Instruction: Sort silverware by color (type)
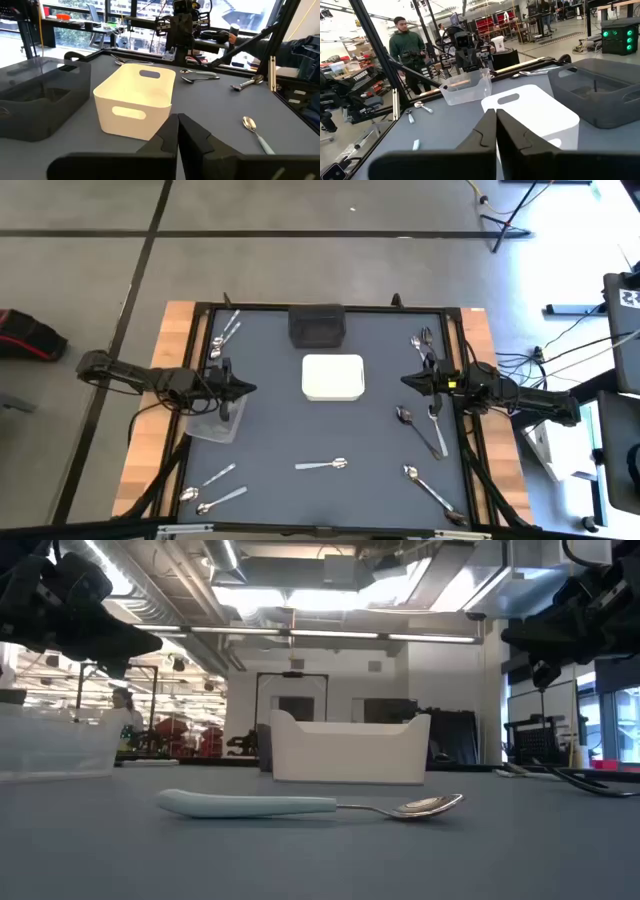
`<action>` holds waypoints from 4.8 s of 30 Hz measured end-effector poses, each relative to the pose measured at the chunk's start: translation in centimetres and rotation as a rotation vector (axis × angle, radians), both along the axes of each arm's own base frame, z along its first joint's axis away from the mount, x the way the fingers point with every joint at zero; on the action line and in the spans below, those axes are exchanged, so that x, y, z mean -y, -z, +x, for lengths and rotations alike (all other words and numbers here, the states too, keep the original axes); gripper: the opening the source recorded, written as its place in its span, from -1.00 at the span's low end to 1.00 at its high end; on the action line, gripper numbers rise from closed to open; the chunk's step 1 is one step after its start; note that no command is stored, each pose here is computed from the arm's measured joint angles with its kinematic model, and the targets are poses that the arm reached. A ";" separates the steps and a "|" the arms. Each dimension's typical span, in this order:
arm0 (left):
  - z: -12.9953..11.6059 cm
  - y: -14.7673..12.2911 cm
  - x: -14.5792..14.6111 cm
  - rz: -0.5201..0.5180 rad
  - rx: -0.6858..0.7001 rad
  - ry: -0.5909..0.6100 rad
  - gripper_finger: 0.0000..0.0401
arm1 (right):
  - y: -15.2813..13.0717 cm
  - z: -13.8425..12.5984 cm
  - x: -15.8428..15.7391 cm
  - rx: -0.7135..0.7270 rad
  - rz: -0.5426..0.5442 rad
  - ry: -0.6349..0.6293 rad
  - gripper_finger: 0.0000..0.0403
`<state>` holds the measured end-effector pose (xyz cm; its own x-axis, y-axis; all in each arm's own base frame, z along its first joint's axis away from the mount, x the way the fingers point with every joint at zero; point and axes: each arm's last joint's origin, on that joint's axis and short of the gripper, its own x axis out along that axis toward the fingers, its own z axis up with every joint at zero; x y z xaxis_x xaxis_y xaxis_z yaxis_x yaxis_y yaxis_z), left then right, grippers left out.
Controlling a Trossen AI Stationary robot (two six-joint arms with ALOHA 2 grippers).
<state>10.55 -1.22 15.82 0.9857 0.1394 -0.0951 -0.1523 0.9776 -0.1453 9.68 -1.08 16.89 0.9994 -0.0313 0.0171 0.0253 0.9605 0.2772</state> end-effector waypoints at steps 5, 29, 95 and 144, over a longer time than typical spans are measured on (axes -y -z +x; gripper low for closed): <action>0.0 0.0 0.0 0.000 -0.001 0.000 -0.99 | 0.0 0.0 0.0 0.000 0.000 0.000 -0.99; 0.0 0.0 0.0 0.000 -0.001 0.000 -0.99 | 0.0 0.0 0.0 0.000 0.000 0.000 -0.99; 3.2 -6.2 0.8 0.302 0.321 0.146 -0.99 | -6.5 1.8 -0.7 -0.380 0.208 -0.118 -0.99; 3.9 -8.5 0.8 0.405 0.411 0.088 -0.99 | 2.6 6.6 -8.4 -1.539 0.216 0.122 -0.43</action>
